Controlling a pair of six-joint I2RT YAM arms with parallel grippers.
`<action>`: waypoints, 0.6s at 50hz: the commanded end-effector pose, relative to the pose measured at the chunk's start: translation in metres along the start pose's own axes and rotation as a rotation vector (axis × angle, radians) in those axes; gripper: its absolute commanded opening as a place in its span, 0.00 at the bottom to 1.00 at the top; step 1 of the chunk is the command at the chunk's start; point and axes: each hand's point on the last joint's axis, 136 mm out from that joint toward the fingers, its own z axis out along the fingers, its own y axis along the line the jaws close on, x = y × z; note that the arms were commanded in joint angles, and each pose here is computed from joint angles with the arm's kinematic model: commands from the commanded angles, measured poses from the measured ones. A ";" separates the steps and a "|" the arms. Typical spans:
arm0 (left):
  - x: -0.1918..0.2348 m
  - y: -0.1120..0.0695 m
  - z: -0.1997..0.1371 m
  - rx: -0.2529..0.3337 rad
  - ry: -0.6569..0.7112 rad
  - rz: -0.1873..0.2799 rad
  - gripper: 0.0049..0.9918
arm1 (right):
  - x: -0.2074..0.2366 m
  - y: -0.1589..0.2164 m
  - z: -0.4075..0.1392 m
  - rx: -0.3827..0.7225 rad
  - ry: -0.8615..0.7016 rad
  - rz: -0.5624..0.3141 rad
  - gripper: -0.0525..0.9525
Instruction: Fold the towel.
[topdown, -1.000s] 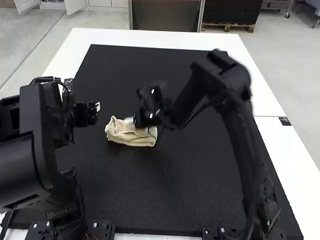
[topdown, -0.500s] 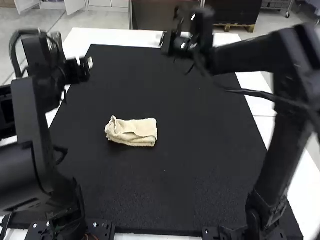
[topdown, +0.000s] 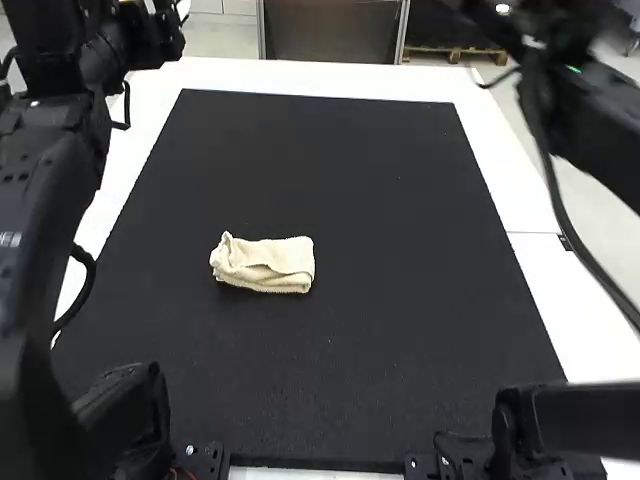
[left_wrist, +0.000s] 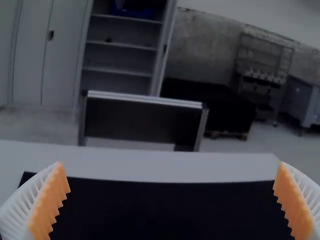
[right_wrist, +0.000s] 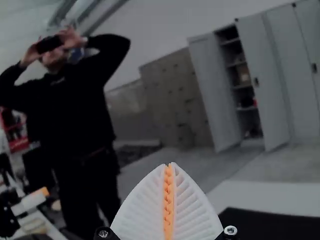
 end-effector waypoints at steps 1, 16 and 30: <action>-0.034 -0.019 -0.015 -0.009 -0.106 0.000 0.97 | -0.030 0.007 -0.039 0.056 -0.097 -0.068 0.03; -0.067 -0.049 -0.068 -0.003 -0.289 0.039 0.97 | -0.045 0.058 -0.124 0.071 -0.231 -0.177 0.03; -0.078 -0.063 -0.132 -0.007 -0.468 0.089 0.96 | -0.036 0.112 -0.181 0.040 -0.344 -0.229 0.03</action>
